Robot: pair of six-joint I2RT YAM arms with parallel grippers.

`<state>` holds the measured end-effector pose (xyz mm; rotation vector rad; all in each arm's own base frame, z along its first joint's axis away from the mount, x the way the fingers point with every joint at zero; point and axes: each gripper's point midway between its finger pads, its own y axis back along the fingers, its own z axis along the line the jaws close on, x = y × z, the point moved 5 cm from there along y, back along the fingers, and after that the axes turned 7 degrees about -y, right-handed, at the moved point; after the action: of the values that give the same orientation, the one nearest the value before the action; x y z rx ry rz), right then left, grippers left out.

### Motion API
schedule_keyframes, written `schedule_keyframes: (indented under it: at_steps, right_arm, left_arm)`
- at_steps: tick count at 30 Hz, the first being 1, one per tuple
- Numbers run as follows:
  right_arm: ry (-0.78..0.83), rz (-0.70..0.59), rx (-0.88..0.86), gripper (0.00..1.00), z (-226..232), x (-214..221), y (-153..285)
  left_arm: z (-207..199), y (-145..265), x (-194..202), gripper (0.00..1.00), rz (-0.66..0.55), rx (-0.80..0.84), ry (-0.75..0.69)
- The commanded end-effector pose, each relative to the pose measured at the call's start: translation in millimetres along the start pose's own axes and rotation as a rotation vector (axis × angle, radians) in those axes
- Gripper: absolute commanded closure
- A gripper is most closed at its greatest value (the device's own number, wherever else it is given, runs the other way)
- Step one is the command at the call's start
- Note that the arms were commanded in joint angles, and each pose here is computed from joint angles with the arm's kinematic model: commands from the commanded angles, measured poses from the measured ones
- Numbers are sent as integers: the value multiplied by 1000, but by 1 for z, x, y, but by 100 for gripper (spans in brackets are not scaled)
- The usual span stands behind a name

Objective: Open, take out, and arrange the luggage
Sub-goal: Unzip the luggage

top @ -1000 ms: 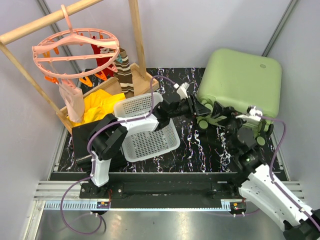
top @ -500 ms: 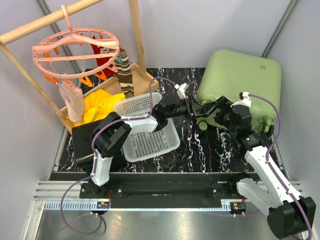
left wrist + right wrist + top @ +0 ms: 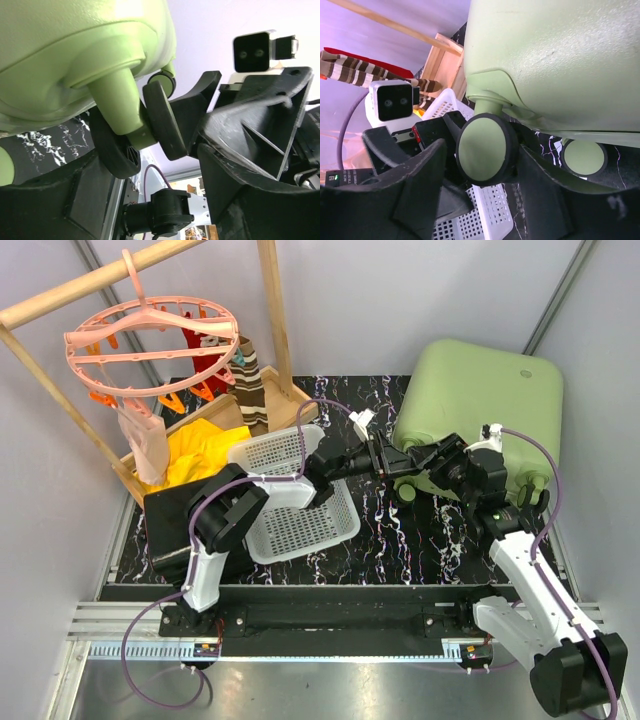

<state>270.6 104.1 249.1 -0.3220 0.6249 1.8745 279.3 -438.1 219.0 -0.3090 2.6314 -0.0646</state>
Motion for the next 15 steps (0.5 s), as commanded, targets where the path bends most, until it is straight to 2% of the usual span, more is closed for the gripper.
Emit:
schedule_keyframes:
  at_steps: [1,6,15]
  right_arm:
    - [-32,-27,-42,39,6,-5,-2]
    - [-49,-58,-64,46,6,-7,-2]
    - [-43,-92,-49,59,3,-11,-6]
  left_arm:
    - [-108,13,-30,25,-117,417,-242]
    - [-95,18,-23,13,-124,352,-298]
    - [-78,29,-17,7,-123,193,-438]
